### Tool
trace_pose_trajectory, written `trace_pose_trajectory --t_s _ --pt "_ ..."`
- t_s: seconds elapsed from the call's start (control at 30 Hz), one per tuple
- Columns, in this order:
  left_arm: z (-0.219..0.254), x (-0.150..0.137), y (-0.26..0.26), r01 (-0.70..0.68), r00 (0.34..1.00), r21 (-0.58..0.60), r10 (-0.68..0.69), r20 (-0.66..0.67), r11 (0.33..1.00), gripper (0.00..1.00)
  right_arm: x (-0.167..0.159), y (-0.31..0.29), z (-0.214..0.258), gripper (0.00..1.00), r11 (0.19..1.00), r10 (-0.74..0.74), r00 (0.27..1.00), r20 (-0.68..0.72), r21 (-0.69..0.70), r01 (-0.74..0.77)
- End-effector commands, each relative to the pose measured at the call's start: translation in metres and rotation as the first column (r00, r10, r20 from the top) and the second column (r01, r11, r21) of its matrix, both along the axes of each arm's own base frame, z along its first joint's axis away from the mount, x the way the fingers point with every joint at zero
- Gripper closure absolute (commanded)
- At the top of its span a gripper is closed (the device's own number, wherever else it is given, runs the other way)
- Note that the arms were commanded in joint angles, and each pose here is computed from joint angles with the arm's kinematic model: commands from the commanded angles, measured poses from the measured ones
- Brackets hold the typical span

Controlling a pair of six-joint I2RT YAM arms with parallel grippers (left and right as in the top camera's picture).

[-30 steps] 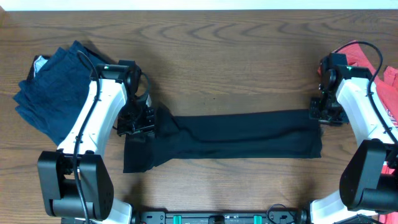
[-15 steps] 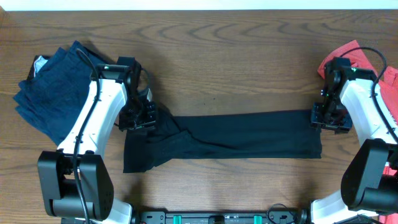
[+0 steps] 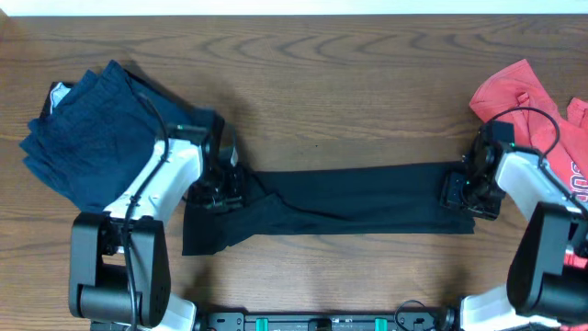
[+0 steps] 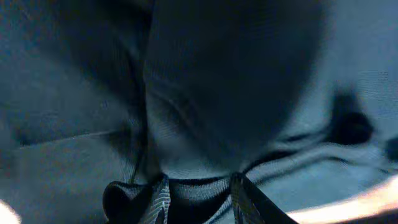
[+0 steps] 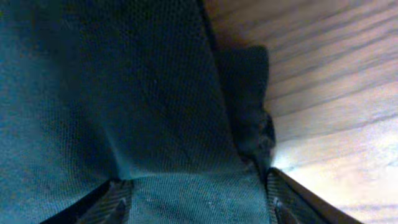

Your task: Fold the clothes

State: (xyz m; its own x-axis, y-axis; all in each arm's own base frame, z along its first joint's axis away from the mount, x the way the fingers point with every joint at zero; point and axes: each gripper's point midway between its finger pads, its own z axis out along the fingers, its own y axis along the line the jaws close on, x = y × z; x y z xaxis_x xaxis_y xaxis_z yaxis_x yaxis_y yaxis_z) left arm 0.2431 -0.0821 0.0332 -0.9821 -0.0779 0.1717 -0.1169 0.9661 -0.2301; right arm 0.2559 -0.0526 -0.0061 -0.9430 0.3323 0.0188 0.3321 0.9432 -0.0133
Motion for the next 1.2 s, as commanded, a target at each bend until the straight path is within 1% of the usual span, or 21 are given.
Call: trace_pose_trajectory --t_s 0.0,0.03,0.1,0.13,0.2,0.23,0.27,0.33,0.4,0.47,0.6,0.63,0.67,0.7,0.77,0.83,0.93,0.97,1.03,1.1,1.17 --pt "-0.015 -0.02 0.002 -0.038 0.997 0.011 0.038 -0.06 0.999 0.65 -0.016 0.003 -0.021 0.39 1.0 0.0 1.0 -0.021 0.005 0.0" --pt "-0.019 -0.025 0.003 -0.038 0.997 0.013 0.039 -0.069 0.999 0.65 -0.018 0.003 -0.025 0.47 1.0 0.0 1.0 -0.016 0.003 0.0" --pt "-0.024 -0.033 0.004 -0.037 0.995 0.017 0.039 -0.09 0.999 0.65 -0.019 0.003 -0.029 0.75 1.0 -0.001 1.0 -0.006 0.001 0.001" --pt "-0.025 -0.036 0.004 -0.037 0.994 0.018 0.039 -0.1 0.999 0.65 -0.018 0.002 -0.03 0.85 1.0 -0.003 1.0 -0.001 0.0 0.003" --pt "-0.024 -0.042 0.005 -0.037 0.992 0.022 0.039 -0.122 0.999 0.65 -0.015 0.0 -0.03 0.99 1.0 -0.01 1.0 0.014 -0.003 0.01" --pt "-0.024 -0.045 0.006 -0.037 0.99 0.024 0.04 -0.134 0.999 0.66 -0.013 -0.002 -0.029 0.99 1.0 -0.015 1.0 0.022 -0.005 0.015" --pt "-0.023 -0.048 0.006 -0.036 0.989 0.026 0.04 -0.145 0.999 0.69 -0.012 -0.004 -0.029 0.99 1.0 -0.021 0.999 0.026 -0.006 0.021" --pt "-0.02 -0.054 0.007 -0.035 0.984 0.031 0.04 -0.171 0.999 0.81 -0.01 -0.008 -0.027 0.99 0.999 -0.043 0.999 0.034 -0.007 0.043" --pt "-0.014 -0.053 0.007 -0.036 0.984 0.032 0.041 -0.173 0.999 0.81 -0.009 -0.012 -0.026 0.99 0.997 -0.071 0.997 0.038 -0.008 0.072" --pt "-0.006 -0.042 0.006 -0.042 0.991 0.023 0.044 -0.129 0.999 0.81 -0.008 -0.016 -0.025 0.99 0.996 -0.087 0.995 0.041 -0.008 0.087" --pt "0.024 -0.008 0.003 -0.051 0.998 -0.004 0.051 0.021 0.999 0.73 -0.01 -0.02 -0.025 0.99 0.995 -0.104 0.994 0.039 -0.008 0.104" --pt "0.033 0.001 0.003 -0.051 0.997 -0.012 0.052 0.063 0.999 0.62 -0.011 -0.021 -0.025 0.99 0.994 -0.106 0.994 0.039 -0.008 0.107" --pt "0.041 0.009 0.002 -0.051 0.993 -0.02 0.053 0.106 0.998 0.34 -0.011 -0.021 -0.025 0.99 0.994 -0.108 0.993 0.039 -0.008 0.109" --pt "0.049 0.017 0.001 -0.051 0.987 -0.029 0.055 0.152 0.998 0.22 -0.011 -0.022 -0.025 0.99 0.994 -0.11 0.993 0.04 -0.007 0.11" --pt "0.057 0.029 -0.001 -0.066 0.973 -0.044 0.074 0.217 0.997 0.22 -0.011 -0.022 -0.025 0.99 0.994 -0.11 0.993 0.04 -0.008 0.11" --pt "0.058 0.036 -0.002 -0.083 0.966 -0.051 0.093 0.241 0.995 0.23 -0.011 -0.022 -0.025 0.99 0.994 -0.11 0.993 0.04 -0.008 0.111" --pt "0.048 0.04 -0.003 -0.1 0.965 -0.053 0.11 0.237 0.994 0.26 -0.011 -0.022 -0.025 0.99 0.994 -0.111 0.993 0.04 -0.008 0.111" --pt "0.041 0.041 -0.003 -0.116 0.966 -0.052 0.125 0.225 0.992 0.29 -0.011 -0.022 -0.025 0.99 0.994 -0.111 0.993 0.04 -0.007 0.111" --pt "0.031 0.042 -0.003 -0.121 0.971 -0.046 0.127 0.202 0.992 0.32 -0.011 -0.022 -0.025 0.99 0.994 -0.111 0.993 0.04 -0.007 0.111" --pt "0.018 0.04 -0.002 -0.123 0.978 -0.032 0.127 0.164 0.992 0.39 -0.011 -0.022 -0.025 0.99 0.994 -0.111 0.993 0.039 -0.007 0.111" --pt "0.007 0.039 -0.002 -0.124 0.984 -0.023 0.125 0.129 0.992 0.53 -0.011 -0.021 -0.025 0.99 0.994 -0.111 0.993 0.037 -0.007 0.111"
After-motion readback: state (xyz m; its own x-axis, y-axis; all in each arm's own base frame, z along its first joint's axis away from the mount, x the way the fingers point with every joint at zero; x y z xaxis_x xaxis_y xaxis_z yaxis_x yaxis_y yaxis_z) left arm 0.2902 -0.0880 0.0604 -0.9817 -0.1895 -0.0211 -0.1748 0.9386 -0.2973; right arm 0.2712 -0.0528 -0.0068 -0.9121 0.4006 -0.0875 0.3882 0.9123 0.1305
